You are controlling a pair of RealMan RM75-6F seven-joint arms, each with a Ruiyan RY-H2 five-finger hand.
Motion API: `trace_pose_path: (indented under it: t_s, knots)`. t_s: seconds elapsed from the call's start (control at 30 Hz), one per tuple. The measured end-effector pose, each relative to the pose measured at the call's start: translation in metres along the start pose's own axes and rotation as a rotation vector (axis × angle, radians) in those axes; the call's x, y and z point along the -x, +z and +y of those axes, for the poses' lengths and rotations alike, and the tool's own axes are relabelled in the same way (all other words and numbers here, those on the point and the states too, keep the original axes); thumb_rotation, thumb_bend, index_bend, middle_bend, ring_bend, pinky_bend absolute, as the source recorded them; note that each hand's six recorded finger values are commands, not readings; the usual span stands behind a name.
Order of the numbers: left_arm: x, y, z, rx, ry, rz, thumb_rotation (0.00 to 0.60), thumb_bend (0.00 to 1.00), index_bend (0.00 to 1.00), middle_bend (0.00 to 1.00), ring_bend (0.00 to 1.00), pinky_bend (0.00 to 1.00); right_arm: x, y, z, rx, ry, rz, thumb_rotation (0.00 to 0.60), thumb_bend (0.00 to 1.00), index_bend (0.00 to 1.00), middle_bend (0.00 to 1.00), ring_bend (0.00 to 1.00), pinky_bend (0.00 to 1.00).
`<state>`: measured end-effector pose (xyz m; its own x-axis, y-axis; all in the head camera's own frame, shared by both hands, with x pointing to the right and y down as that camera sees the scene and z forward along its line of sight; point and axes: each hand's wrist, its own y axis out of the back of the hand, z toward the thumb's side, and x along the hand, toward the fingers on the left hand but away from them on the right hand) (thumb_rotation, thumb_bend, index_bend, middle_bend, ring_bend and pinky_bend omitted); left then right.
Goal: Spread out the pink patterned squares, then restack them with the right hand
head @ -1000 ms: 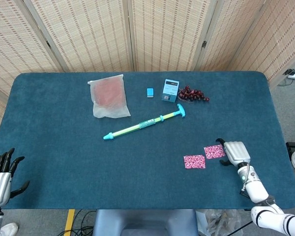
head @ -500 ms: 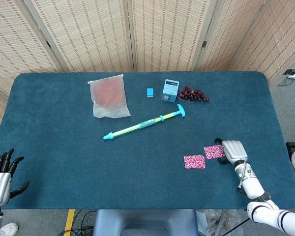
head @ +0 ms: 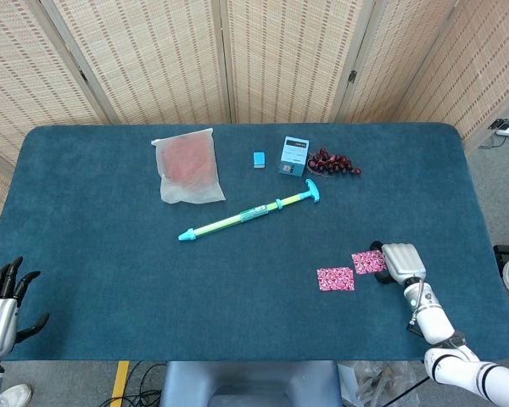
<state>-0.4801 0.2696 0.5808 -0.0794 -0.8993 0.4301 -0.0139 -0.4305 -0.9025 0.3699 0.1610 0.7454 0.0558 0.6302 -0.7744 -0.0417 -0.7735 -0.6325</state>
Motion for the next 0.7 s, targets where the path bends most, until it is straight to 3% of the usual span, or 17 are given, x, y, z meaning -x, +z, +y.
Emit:
trace_pose_path:
  t_s: [0.37,0.7]
  knots:
    - [0.000,0.000,0.000,0.002,0.001,-0.001,0.600,0.26,0.22,0.05,0.04,0.11,-0.005,-0.003,0.001,0.017,-0.008,-0.005,0.600,0.32,0.33,0.99,1.00,1.00]
    - [0.000,0.000,-0.001,0.007,0.003,-0.004,0.600,0.26,0.22,0.05,0.04,0.11,-0.020,0.008,0.010,0.098,-0.013,0.038,0.600,0.32,0.33,0.99,1.00,1.00]
